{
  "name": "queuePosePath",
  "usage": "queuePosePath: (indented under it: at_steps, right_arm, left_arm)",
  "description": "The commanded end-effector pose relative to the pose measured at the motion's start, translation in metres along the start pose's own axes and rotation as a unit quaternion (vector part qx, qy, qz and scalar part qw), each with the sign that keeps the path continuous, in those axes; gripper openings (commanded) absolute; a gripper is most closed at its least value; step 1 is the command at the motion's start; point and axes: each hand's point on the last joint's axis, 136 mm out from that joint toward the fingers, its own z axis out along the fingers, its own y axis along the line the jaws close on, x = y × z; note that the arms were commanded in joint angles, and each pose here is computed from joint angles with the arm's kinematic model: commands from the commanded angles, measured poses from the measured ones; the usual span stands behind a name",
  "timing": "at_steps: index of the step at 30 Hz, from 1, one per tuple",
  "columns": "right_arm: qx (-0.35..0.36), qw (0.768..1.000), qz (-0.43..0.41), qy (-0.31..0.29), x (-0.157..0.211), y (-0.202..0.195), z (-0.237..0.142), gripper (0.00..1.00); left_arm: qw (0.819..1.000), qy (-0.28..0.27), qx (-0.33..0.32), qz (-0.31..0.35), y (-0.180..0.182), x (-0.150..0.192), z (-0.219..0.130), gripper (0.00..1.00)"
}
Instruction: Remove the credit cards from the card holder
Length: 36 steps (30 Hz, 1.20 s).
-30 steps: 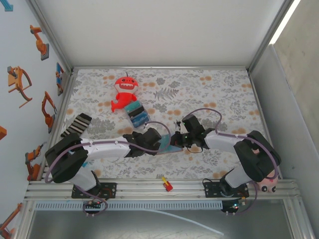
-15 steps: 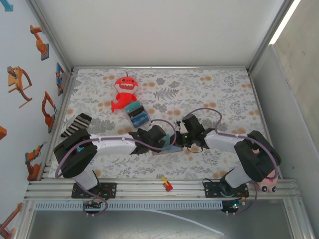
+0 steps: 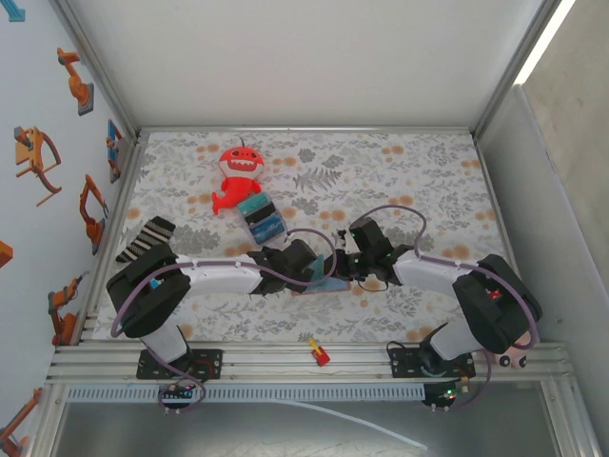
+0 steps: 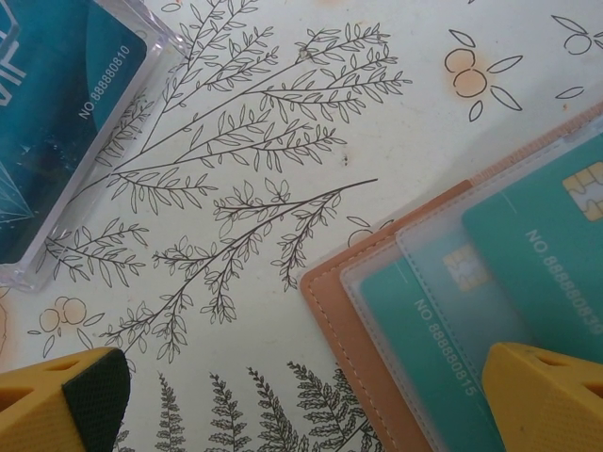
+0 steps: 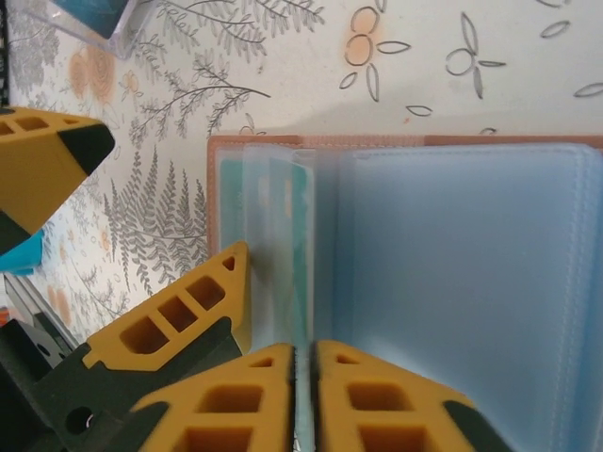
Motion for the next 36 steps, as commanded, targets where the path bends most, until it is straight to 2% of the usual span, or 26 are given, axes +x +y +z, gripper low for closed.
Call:
queuePosePath:
  at_steps: [1,7,11,16,19,30,36]
  right_arm:
    - [-0.043,0.999,-0.005,-0.016,-0.007,0.014,-0.001,0.19]
    - [-0.072,0.997,-0.005,-0.019,-0.006,0.017,0.005,0.21]
    - [-0.076,0.997,-0.005,-0.022,-0.005,0.016,0.008,0.16]
    - [-0.077,0.997,-0.003,-0.021,-0.005,0.014,0.011,0.15]
    - [-0.073,0.997,-0.002,-0.019,-0.004,0.011,0.012,0.1]
    - [0.024,0.998,-0.045,-0.039,-0.007,0.001,-0.023,0.04]
    - [0.032,0.995,-0.075,-0.054,-0.01,0.009,-0.04,0.03]
  left_arm:
    - [1.0,0.021,-0.007,0.015,0.001,0.008,0.005,0.97]
    - [1.0,0.025,-0.004,0.014,0.0,0.011,0.006,0.97]
    - [1.0,0.024,-0.004,0.01,0.0,0.011,0.006,0.97]
    - [1.0,0.024,-0.002,0.008,-0.001,0.012,0.006,0.97]
    - [1.0,0.022,-0.002,0.006,0.0,0.01,0.004,0.97]
    - [1.0,0.016,-0.019,0.007,0.014,0.011,-0.004,0.97]
    - [1.0,-0.015,-0.009,-0.007,0.016,-0.008,-0.02,0.97]
